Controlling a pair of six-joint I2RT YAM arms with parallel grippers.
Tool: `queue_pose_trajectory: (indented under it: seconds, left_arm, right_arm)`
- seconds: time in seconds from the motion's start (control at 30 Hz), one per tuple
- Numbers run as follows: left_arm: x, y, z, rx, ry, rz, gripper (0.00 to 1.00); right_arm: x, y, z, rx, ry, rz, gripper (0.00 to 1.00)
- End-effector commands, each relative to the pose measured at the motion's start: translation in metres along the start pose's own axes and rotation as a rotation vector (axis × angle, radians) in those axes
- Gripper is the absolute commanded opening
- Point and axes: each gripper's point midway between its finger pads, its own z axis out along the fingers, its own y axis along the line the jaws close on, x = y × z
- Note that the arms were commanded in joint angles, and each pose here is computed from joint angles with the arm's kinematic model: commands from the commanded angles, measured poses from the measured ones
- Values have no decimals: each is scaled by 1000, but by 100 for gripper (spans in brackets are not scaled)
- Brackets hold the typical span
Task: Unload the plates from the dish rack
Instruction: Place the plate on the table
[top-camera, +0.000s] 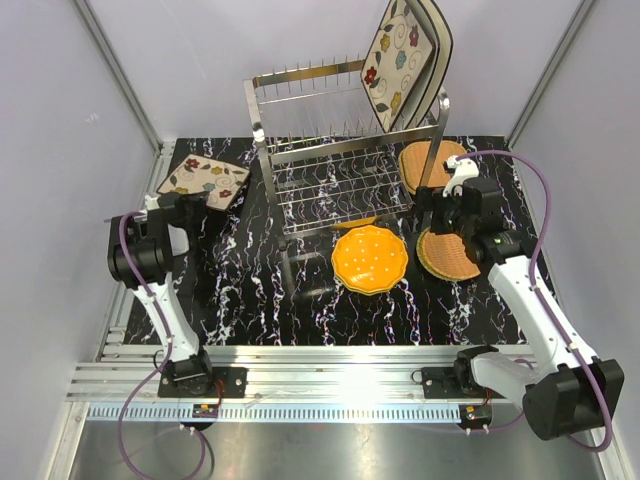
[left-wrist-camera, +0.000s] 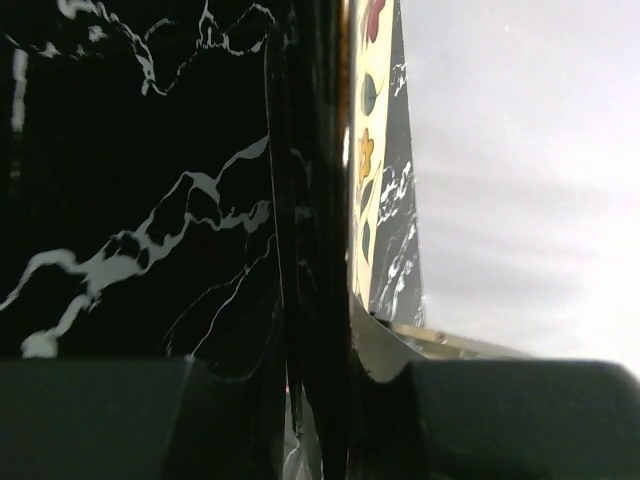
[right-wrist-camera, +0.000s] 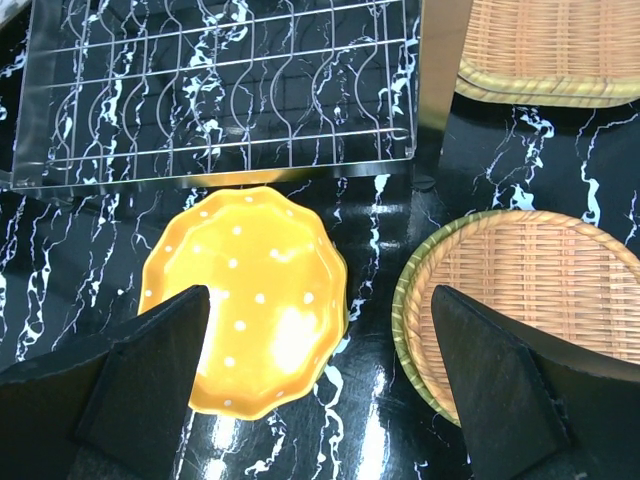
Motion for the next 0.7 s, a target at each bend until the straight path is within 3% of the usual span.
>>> queue_pose_trajectory:
  seconds: [0.0, 0.1, 0.13, 0.2, 0.23, 0.37, 0.53, 0.6, 0.67]
  left_arm:
    - [-50, -148, -11, 468, -177, -4, 5]
    - [-45, -135, 1, 417, -168, -20, 15]
    - [-42, -131, 4, 399, -158, -28, 25]
    - [-39, -115, 12, 344, -147, -35, 32]
    - [-38, -109, 13, 322, -146, -43, 42]
    - [-32, -84, 15, 241, -136, -58, 64]
    - [-23, -63, 8, 168, -112, -56, 82]
    - [-19, -51, 7, 96, -85, -57, 95]
    - [-16, -50, 3, 68, -66, -33, 97]
  right_arm:
    - [-16, -6, 0, 21, -42, -7, 100]
    - [-17, -8, 2, 25, -40, -9, 99]
    - [-19, -9, 2, 28, -42, -12, 100]
    - [-20, -11, 4, 34, -40, -14, 100]
    - [-23, -11, 4, 34, -46, -17, 100]
    - [-28, -13, 5, 39, -53, -23, 100]
    - [-32, -14, 6, 40, -61, -35, 100]
    - [-35, -13, 4, 37, -68, -37, 100]
    - [-36, -13, 3, 36, -76, -39, 100]
